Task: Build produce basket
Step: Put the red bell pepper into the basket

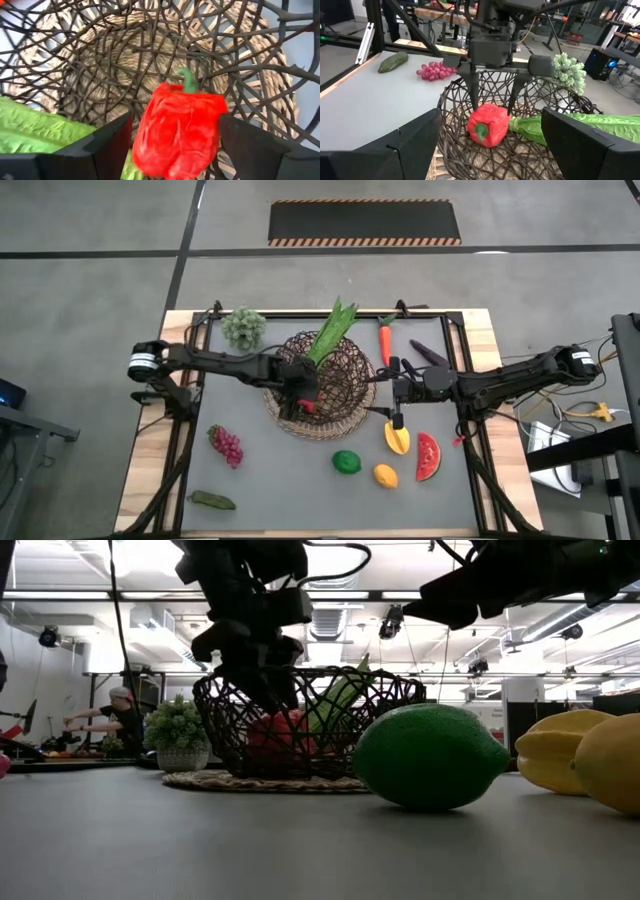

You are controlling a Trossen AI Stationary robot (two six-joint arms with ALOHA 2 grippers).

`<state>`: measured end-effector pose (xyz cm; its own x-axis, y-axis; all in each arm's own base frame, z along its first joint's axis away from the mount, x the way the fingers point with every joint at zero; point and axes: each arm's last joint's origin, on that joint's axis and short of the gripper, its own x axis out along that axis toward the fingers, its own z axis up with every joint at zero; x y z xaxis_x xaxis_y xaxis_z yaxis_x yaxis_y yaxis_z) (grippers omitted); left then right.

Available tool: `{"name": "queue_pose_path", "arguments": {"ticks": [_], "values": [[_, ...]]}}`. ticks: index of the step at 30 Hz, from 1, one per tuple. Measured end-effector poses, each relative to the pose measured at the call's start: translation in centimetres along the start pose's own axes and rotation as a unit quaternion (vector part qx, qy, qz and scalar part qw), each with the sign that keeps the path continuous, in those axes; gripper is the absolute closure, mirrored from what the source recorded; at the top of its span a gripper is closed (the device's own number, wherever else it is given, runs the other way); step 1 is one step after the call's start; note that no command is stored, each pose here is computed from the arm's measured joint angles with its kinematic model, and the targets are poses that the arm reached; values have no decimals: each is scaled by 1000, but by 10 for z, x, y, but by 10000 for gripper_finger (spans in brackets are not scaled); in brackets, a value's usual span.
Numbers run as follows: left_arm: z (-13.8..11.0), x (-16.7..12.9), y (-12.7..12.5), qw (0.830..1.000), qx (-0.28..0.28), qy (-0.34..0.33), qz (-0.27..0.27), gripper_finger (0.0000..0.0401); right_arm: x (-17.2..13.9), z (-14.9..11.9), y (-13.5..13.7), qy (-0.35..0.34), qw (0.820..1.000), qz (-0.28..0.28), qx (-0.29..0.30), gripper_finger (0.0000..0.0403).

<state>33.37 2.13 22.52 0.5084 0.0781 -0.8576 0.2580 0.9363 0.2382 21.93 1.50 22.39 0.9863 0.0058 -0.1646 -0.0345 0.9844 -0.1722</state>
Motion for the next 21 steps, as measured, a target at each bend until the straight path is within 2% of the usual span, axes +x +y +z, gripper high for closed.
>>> {"name": "queue_pose_path", "arguments": {"ticks": [4, 11, 17, 21], "values": [[-2, 6, 1, 1000, -4, 4, -19, 122, 0, 0, 0, 0, 1000, 0, 7, 76], [-4, 6, 4, 1000, -9, 6, -17, 130, 0, 0, 0, 0, 1000, 0, 8, 76], [-4, 4, 6, 1000, -11, 4, -12, 180, 0, 0, 0, 0, 1000, -1, 11, 76], [-3, 1, 9, 1000, -13, 11, 13, 215, 0, 0, 0, 1, 1000, -2, 18, 76]]}}
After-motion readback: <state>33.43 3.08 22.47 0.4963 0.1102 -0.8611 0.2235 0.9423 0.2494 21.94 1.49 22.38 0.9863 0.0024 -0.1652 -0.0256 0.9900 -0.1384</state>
